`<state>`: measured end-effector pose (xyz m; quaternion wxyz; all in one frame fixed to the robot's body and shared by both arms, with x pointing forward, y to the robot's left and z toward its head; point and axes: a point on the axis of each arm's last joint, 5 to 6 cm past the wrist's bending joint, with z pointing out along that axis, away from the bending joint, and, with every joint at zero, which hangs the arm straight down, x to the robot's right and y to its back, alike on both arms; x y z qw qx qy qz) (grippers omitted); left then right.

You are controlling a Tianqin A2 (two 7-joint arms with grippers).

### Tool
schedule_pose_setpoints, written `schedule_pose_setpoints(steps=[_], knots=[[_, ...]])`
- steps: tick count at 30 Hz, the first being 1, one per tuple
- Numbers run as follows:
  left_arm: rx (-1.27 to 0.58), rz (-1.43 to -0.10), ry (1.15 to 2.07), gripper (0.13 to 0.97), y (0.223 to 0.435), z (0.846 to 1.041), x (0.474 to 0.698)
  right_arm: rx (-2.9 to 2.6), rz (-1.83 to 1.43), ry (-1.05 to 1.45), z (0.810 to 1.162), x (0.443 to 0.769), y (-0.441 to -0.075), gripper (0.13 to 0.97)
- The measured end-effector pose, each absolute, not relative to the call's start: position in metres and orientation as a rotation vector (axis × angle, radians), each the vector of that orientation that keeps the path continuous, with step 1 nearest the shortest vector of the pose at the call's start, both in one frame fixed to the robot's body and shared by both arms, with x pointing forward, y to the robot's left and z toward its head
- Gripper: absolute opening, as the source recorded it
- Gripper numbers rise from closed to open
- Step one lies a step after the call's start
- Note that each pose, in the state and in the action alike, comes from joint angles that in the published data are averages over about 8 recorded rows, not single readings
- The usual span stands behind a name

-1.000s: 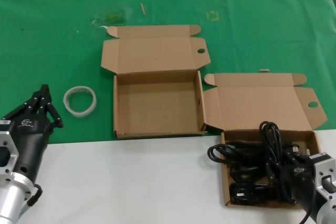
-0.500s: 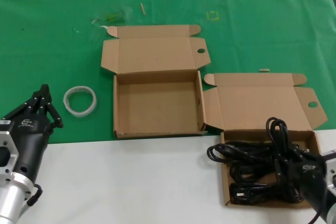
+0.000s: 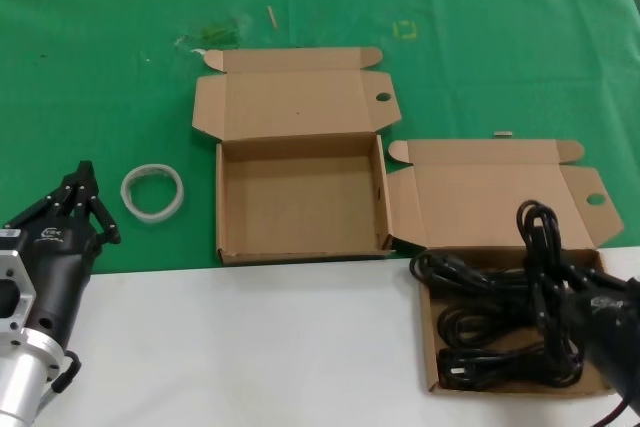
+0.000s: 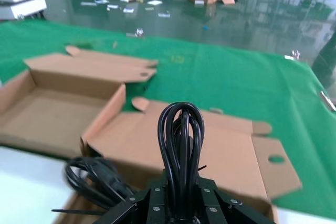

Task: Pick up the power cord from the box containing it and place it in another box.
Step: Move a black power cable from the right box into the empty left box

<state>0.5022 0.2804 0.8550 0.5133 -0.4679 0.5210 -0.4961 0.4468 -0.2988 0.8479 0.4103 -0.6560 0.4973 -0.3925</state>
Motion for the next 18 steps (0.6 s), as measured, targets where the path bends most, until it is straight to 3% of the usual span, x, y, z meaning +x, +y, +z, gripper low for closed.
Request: schedule_pose_setpoints(steps=[18], knots=[[-1.125, -1.193, 1.253, 0.140, 0.280, 0.855, 0.502, -1.677, -0.986, 1.241, 0.849, 0.445, -0.304, 0.211]])
